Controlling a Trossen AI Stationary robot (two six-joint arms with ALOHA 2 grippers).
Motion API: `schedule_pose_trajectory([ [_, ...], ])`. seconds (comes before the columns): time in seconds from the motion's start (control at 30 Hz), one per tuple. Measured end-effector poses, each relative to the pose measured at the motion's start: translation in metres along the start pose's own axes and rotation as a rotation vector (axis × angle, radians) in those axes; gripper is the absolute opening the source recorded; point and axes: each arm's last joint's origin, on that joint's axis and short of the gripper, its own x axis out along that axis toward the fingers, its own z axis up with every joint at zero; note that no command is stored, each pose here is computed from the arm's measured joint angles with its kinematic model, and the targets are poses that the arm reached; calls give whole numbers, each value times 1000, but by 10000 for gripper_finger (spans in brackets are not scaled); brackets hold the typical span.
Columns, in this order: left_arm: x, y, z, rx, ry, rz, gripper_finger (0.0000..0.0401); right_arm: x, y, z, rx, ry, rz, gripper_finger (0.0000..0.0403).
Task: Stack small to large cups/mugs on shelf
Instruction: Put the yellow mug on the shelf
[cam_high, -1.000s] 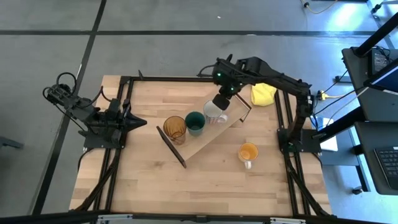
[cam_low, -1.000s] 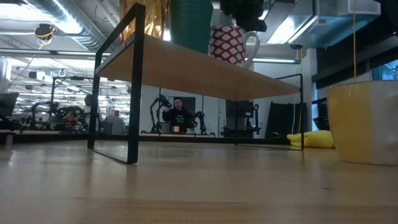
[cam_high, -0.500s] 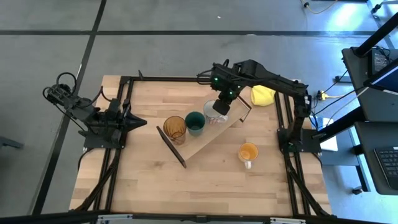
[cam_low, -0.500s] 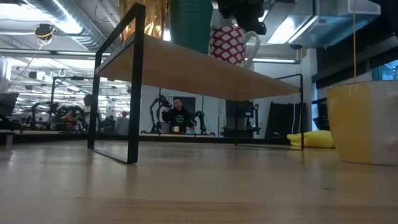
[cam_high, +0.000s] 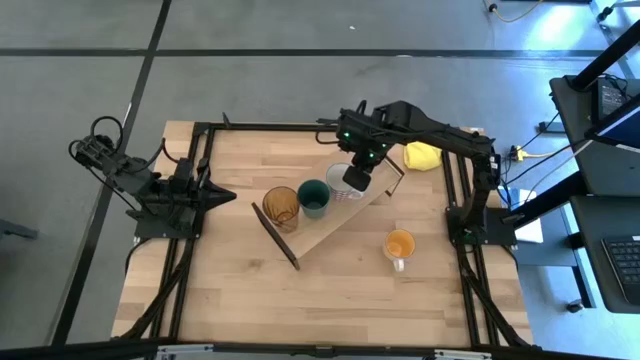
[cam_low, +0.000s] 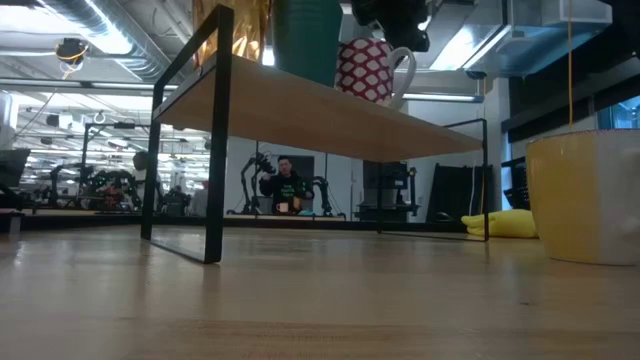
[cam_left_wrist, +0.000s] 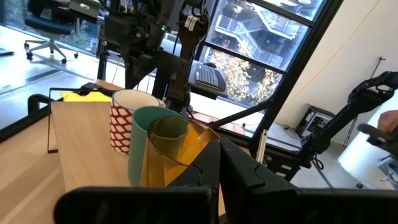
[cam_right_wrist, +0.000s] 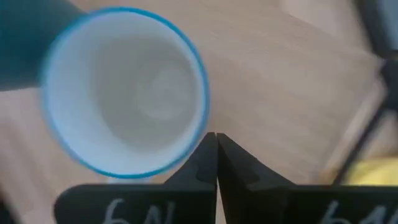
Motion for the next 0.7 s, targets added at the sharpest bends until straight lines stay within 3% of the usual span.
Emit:
schedule_pose_trajectory([
  [0.13, 0, 0, 0, -6, 0, 0, 0, -1, -7, -3, -31, 8, -204, 5],
  [0.2, 0, 0, 0, -7, 0, 0, 0, -2, -11, -2, -26, -10, -248, 9],
  [0.4, 0, 0, 0, -8, 0, -1, 0, -24, -17, -12, 27, -62, -212, 35],
  [0.7, 0, 0, 0, 9, 6, -14, 0, -97, 0, -67, 150, -204, 99, 104],
])
